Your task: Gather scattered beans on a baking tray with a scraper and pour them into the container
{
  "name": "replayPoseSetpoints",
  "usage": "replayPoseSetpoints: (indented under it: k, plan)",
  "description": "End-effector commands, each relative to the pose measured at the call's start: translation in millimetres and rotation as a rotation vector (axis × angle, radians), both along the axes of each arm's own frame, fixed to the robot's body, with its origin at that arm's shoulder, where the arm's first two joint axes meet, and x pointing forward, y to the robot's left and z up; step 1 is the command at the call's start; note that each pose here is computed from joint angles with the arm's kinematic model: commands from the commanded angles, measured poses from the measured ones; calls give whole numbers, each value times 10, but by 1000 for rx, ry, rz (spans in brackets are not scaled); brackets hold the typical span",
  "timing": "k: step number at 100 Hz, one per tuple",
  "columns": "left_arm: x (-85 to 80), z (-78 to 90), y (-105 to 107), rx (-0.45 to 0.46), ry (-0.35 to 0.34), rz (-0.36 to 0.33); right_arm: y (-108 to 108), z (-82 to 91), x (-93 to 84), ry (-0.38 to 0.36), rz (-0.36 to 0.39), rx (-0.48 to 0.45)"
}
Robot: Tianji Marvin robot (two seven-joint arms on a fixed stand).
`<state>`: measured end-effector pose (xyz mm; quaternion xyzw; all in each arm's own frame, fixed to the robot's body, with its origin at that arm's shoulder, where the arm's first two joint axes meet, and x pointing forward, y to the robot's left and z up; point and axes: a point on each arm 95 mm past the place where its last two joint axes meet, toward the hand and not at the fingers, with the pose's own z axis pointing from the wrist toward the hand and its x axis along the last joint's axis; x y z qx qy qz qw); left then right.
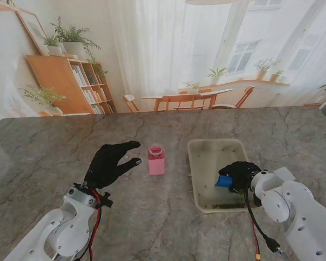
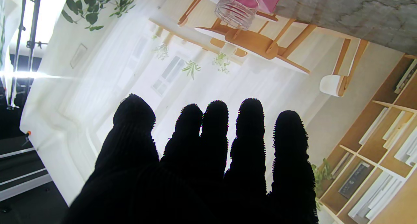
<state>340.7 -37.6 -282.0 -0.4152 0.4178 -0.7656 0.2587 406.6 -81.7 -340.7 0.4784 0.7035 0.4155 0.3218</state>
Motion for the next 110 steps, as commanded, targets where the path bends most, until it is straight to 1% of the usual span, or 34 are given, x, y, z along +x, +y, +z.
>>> replayPoseSetpoints:
  k: [1,42,82,88,93,110]
  plan:
    - [-23,-2,-19,-8,0,-3,-43,-386,-255,134,-5,-26]
    - [-31,1,-20,-7,-2,-1,1,-326,-467,177,-9,-19]
    - [-33,2,-17,-6,-3,2,75,-156,-563,139,3,-24]
    - [-33,2,-17,-6,-2,2,83,-122,-572,116,4,-30]
    - [-33,3,-17,-5,-3,2,89,-89,-567,78,3,-34]
    - [-32,5,-18,-5,-4,2,113,43,-463,-129,-24,-33]
